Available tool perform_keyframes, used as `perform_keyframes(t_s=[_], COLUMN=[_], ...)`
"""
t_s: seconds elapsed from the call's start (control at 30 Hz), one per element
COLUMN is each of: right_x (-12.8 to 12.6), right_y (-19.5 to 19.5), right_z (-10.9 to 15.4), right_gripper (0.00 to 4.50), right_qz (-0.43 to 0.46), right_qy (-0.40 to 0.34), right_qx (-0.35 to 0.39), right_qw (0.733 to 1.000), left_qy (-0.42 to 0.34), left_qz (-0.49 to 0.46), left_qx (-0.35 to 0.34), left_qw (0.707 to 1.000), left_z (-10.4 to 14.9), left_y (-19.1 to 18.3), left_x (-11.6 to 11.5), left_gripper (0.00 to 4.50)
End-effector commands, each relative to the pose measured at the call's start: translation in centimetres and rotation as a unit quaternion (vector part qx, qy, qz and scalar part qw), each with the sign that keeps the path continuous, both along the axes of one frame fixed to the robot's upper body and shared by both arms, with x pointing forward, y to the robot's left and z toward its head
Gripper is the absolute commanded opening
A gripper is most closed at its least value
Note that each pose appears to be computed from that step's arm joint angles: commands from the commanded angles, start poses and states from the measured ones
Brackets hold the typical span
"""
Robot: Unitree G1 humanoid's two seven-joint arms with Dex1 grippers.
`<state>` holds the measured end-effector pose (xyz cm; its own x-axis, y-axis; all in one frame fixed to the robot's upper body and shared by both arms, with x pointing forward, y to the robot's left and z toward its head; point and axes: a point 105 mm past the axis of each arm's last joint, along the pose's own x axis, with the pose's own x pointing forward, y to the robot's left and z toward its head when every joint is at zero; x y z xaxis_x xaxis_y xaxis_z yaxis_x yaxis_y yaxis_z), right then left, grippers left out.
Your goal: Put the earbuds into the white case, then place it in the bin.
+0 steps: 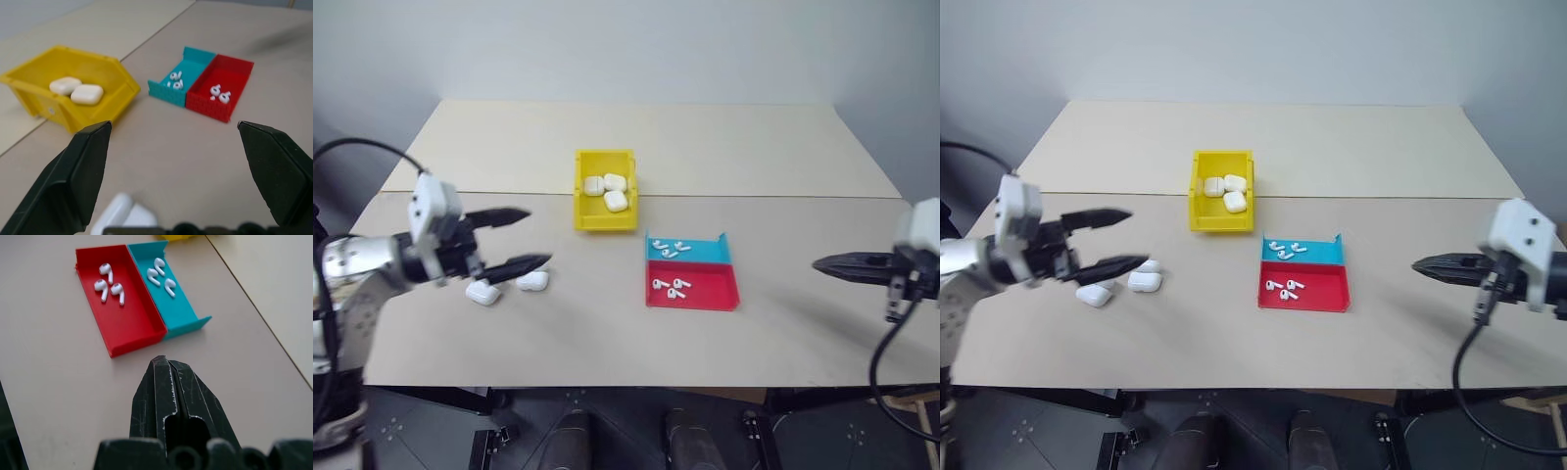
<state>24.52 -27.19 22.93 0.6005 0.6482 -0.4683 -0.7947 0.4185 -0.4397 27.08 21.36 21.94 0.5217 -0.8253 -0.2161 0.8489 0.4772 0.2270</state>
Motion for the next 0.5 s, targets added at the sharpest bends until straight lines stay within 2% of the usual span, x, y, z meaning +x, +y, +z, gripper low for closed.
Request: perform_keyframes(t_s=[0.03, 0.5], right_x=[-0.77, -0.04], right_y=[-0.89, -0.54], right_z=[1.42, 0.83], right_gripper=[0.00, 0.00], right_qz=[0.021, 0.041], right_qy=[-0.024, -0.019], right_qx=[-0.038, -0.061], right_qw=[0.999, 0.997], left_qy=[-0.017, -0.021], left_qz=[0.018, 0.014], left_qx=[0.040, 0.041], left_qw=[0.999, 0.999], left_z=[0.82, 1.00], left_y=[1.41, 1.11], left_x=[-0.92, -1.66], left_gripper=[4.47, 4.47])
